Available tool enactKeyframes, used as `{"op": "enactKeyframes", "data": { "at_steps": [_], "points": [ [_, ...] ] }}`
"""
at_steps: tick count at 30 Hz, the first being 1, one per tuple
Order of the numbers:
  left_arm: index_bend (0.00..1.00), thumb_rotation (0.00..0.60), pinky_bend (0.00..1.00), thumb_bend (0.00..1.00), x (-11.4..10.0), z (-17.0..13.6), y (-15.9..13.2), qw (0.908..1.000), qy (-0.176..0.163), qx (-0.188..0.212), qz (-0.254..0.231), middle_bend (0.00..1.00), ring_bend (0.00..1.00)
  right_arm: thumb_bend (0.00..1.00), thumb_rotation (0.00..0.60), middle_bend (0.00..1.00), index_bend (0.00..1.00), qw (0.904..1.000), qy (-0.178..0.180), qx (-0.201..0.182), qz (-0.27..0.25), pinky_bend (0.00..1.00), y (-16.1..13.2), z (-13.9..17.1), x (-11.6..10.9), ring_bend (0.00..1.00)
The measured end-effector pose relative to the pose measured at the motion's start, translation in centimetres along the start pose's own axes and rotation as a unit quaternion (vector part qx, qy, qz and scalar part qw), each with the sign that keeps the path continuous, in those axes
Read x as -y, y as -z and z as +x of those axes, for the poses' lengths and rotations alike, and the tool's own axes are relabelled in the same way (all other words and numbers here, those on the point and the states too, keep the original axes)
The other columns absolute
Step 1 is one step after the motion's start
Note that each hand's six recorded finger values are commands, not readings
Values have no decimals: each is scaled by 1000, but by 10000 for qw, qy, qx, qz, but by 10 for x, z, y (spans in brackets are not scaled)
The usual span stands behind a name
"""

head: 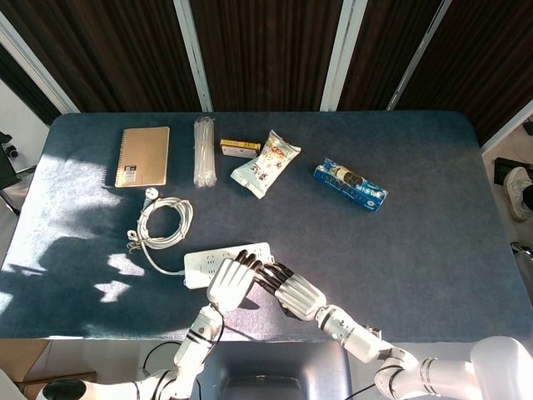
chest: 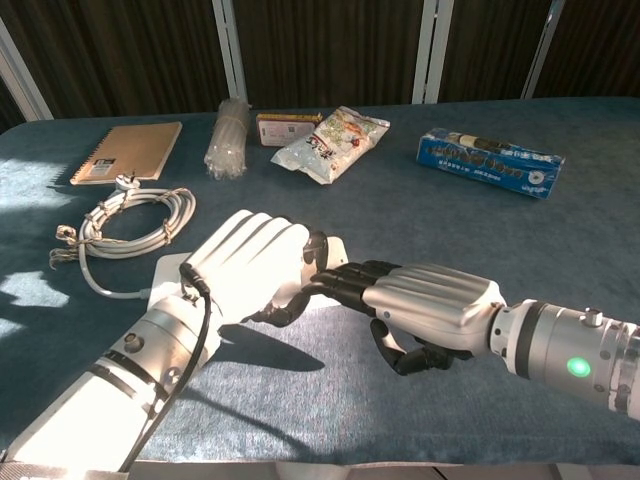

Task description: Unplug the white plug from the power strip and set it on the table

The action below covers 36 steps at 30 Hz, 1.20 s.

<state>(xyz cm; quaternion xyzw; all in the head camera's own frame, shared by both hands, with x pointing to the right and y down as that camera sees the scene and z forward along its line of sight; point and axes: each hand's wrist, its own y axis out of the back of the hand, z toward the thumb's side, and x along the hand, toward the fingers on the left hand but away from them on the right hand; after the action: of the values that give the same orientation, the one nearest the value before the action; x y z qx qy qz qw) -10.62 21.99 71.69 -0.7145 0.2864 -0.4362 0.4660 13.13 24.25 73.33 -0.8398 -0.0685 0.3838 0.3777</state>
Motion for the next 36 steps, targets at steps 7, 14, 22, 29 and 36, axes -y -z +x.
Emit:
{"op": "enactKeyframes", "data": {
  "at_steps": [7,14,22,29,36],
  "points": [
    [576,600,898,989,-2,-1,2,10000,-42,21,-30,671,667,1000,600,117,82,10000,-44,16,15,0,1,-2,1,0],
    [618,600,926,1000,-4,1,4,9999,-120,86,-90,713,700,1000,600,116,81,10000,-88,14,-8,0,0,-3,3,0],
    [633,600,932,1000,-12,2,5,9995,-253,171,-24,725,708,1000,600,117,80,10000,-81,35,-33,0,-1,-4,3,0],
    [634,600,932,1000,-34,5,7,9982,-557,224,17,725,708,1000,600,117,57,10000,-3,62,-42,0,1,-3,-1,0],
    [626,600,928,1000,-59,2,22,9966,-812,155,-23,721,708,1000,600,117,48,9983,531,16,-220,0,3,7,-27,0]
  ]
}}
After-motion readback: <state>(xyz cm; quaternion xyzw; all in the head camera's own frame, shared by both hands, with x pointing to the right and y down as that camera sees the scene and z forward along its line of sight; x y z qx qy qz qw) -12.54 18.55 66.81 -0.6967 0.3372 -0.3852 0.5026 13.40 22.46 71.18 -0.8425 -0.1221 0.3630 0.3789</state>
